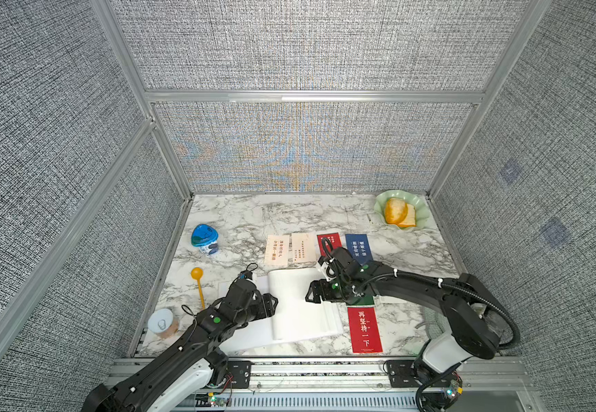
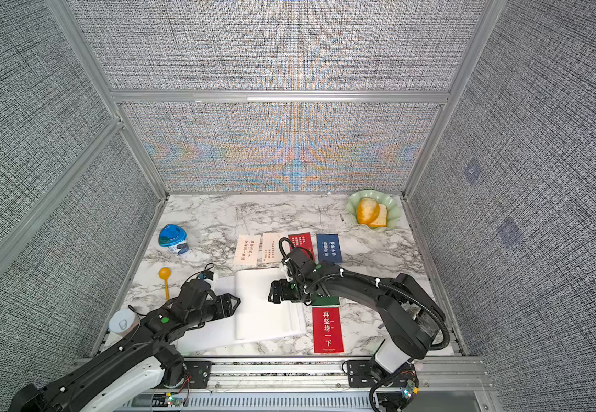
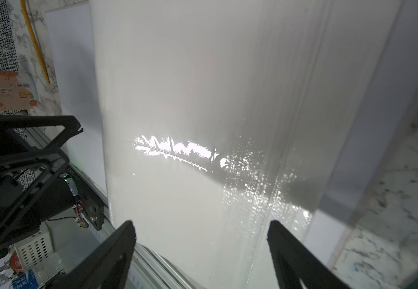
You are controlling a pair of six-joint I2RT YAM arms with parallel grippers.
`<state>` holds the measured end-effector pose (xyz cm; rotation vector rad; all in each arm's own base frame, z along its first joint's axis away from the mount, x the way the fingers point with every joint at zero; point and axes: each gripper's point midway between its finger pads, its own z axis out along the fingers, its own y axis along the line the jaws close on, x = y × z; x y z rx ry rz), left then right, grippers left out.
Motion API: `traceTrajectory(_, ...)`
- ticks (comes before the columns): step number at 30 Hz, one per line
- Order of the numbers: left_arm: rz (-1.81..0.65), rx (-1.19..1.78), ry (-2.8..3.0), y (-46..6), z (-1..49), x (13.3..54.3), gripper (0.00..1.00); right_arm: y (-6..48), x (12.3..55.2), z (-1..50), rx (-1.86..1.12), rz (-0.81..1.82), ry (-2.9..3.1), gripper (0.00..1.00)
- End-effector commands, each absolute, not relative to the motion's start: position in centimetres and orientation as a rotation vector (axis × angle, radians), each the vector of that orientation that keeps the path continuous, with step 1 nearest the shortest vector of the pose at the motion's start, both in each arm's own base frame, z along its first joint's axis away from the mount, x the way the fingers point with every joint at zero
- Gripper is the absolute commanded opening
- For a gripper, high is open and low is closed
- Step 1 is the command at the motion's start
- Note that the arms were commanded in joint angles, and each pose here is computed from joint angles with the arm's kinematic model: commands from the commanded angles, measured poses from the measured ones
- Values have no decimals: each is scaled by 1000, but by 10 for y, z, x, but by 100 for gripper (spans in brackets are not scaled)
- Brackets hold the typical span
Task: Place the photos into the photo albums
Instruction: Turn the page of the photo album at the center of the board.
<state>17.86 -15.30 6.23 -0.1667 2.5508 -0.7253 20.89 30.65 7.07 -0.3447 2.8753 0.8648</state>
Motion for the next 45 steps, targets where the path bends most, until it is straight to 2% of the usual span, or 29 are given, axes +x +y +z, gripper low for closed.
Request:
traceTrajectory(1,-676,-336,2553,-138,56,173,71,301,212,70,-322,840,2875,86)
traceTrajectory(7,-525,-467,2539,-110,53,171,70,300,216,74,-338,875,2863,87)
traceTrajectory(23,-374,-486,2504,-96,21,184,71,321,210,70,-371,1003,2866,86)
traceTrajectory(36,-363,-437,2583,-114,16,193,71,327,215,71,-330,1018,2854,87)
traceTrajectory(45,-389,-440,2724,-126,10,178,70,324,217,60,-275,979,2880,86)
